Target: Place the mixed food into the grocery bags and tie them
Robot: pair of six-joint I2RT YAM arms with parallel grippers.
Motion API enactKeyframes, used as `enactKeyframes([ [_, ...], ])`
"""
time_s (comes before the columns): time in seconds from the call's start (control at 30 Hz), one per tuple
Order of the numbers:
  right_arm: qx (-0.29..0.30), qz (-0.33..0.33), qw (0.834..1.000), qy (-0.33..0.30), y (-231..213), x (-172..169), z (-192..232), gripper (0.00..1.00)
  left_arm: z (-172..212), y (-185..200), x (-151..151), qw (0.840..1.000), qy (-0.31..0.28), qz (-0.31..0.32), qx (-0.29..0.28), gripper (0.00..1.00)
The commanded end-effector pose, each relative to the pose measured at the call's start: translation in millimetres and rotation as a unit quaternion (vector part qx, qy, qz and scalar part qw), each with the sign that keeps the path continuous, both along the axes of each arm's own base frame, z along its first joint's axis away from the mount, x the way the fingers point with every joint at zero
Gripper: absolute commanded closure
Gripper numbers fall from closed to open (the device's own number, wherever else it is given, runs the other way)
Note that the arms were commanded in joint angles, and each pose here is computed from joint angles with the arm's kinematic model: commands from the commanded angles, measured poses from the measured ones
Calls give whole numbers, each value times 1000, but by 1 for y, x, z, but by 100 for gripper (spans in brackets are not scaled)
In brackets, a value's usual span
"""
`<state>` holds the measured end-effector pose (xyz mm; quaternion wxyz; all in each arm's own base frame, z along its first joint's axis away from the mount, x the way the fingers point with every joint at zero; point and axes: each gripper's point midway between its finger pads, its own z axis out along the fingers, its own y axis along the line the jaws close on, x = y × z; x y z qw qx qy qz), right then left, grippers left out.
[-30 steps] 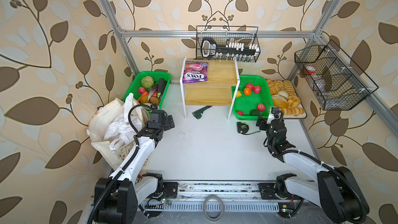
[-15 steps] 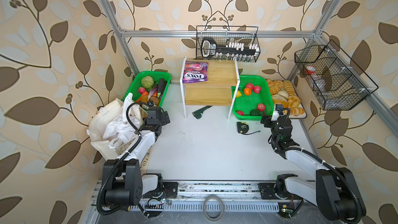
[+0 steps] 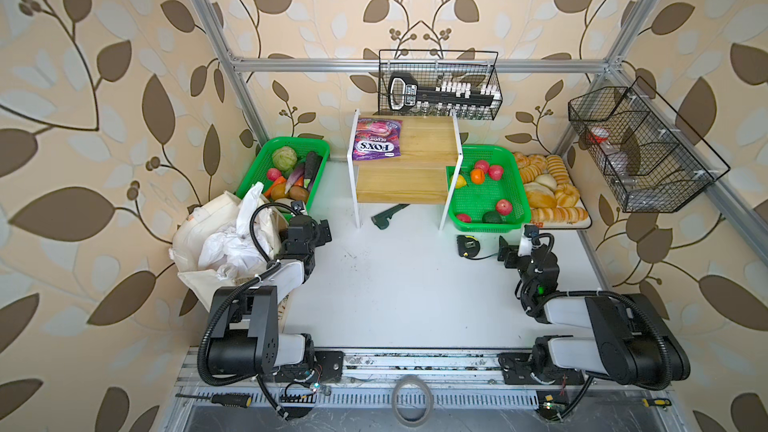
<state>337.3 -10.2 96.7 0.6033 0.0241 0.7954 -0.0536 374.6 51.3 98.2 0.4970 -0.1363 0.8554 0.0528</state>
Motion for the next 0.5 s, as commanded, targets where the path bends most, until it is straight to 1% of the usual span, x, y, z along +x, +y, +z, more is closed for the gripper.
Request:
enactKeyframes([
  [0.0, -11, -27, 999, -42, -7, 9, 24, 9, -3, -11, 5, 998, -55, -38, -13, 1],
  [0.03, -6, -37, 999, -37, -11, 9, 22, 9, -7, -12, 2, 997, -63, -40, -11, 1],
  [0.07, -2, -42, 998, -40, -14, 10, 24, 8, -18, -12, 0, 997, -64, -40, -10, 1],
  [0.1, -2, -43, 998, -39, -15, 10, 23, 8, -15, -11, -1, 995, -88, -39, -5, 1],
  [0.13, -2, -43, 998, -38, -14, 9, 23, 7, -14, -10, -3, 995, -91, -34, -4, 1],
  [0.2, -2, -44, 998, -38, -15, 10, 23, 7, -18, -7, -1, 998, -64, -24, -9, 1],
  [0.23, -2, -43, 998, -39, -14, 10, 23, 0, -21, -6, 2, 999, -48, -22, -11, 1],
  [0.3, -2, -43, 998, -39, -14, 10, 23, 0, -22, -7, 7, 999, -41, -28, -8, 1],
  [0.47, -2, -44, 998, -40, -14, 10, 24, 0, -23, -7, 6, 999, -36, -28, -10, 1],
])
